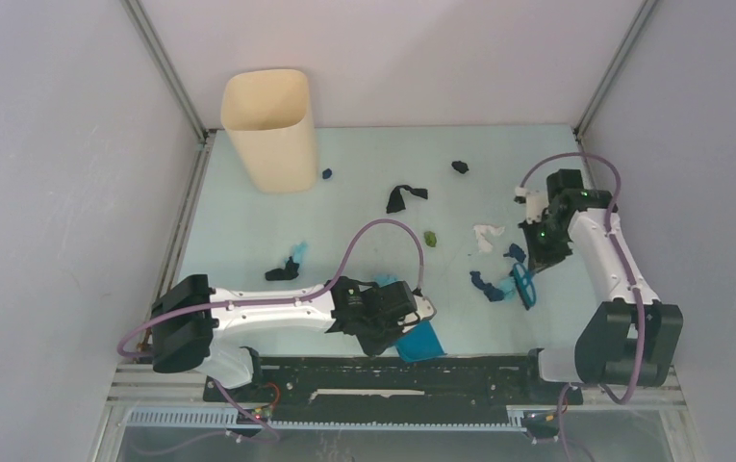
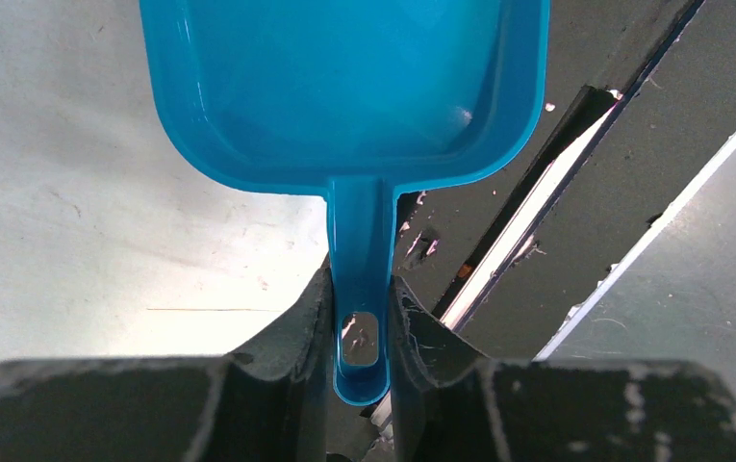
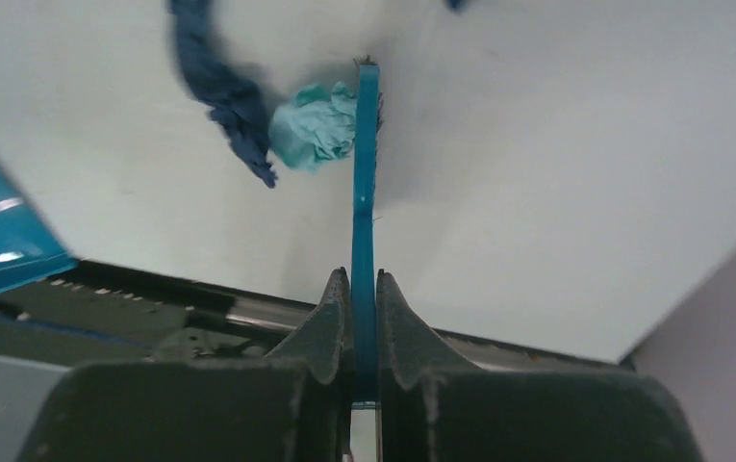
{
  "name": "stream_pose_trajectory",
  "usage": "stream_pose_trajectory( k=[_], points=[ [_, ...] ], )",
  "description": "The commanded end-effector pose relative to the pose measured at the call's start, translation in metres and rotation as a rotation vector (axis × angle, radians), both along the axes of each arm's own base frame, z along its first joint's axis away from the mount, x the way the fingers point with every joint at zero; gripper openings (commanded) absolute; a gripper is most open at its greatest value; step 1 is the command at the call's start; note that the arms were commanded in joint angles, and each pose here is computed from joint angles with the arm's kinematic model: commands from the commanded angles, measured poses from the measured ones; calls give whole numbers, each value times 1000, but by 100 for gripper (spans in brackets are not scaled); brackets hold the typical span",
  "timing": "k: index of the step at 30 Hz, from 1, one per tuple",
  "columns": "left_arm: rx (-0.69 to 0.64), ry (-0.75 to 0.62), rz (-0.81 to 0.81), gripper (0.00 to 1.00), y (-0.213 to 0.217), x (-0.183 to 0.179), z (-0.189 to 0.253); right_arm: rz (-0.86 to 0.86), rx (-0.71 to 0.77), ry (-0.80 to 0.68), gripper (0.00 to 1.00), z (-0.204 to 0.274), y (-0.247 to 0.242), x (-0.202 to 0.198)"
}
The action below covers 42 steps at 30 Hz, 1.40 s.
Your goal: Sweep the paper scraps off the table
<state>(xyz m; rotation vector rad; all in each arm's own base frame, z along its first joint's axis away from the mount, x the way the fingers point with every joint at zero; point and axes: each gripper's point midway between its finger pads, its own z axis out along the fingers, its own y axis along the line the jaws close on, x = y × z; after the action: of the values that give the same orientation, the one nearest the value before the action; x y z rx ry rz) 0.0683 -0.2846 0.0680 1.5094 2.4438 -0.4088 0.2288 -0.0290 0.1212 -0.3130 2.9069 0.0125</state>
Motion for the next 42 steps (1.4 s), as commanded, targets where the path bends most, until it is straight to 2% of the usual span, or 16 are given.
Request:
stream_pose_trajectory(
  k=[1,6,9,14,18,21,24,32,42],
  points=[
    [-36,-6,-12,0,-10,3,11,61,199,-42,0,24,55,6],
    [-41,-5,-8,0,-13,3,11,89,263,-57,0,48,65,-2],
    [-64,27,-2,0,-20,-3,13,95,235,-147,0,71,51,11],
    [-70,37,-15,0,-31,-8,28,121,29,-278,0,92,10,54],
    [-56,14,-17,0,-39,-1,32,70,-167,-361,0,95,-26,95],
    [-38,31,-14,0,-47,0,29,45,-242,-355,0,82,-40,112],
    [-33,49,4,0,-57,1,28,27,-241,-311,0,60,-39,119],
    [30,56,56,0,-69,18,7,127,-158,-187,0,10,13,99],
    [27,41,98,0,-94,36,-3,218,24,-120,0,-1,83,25]
  ],
)
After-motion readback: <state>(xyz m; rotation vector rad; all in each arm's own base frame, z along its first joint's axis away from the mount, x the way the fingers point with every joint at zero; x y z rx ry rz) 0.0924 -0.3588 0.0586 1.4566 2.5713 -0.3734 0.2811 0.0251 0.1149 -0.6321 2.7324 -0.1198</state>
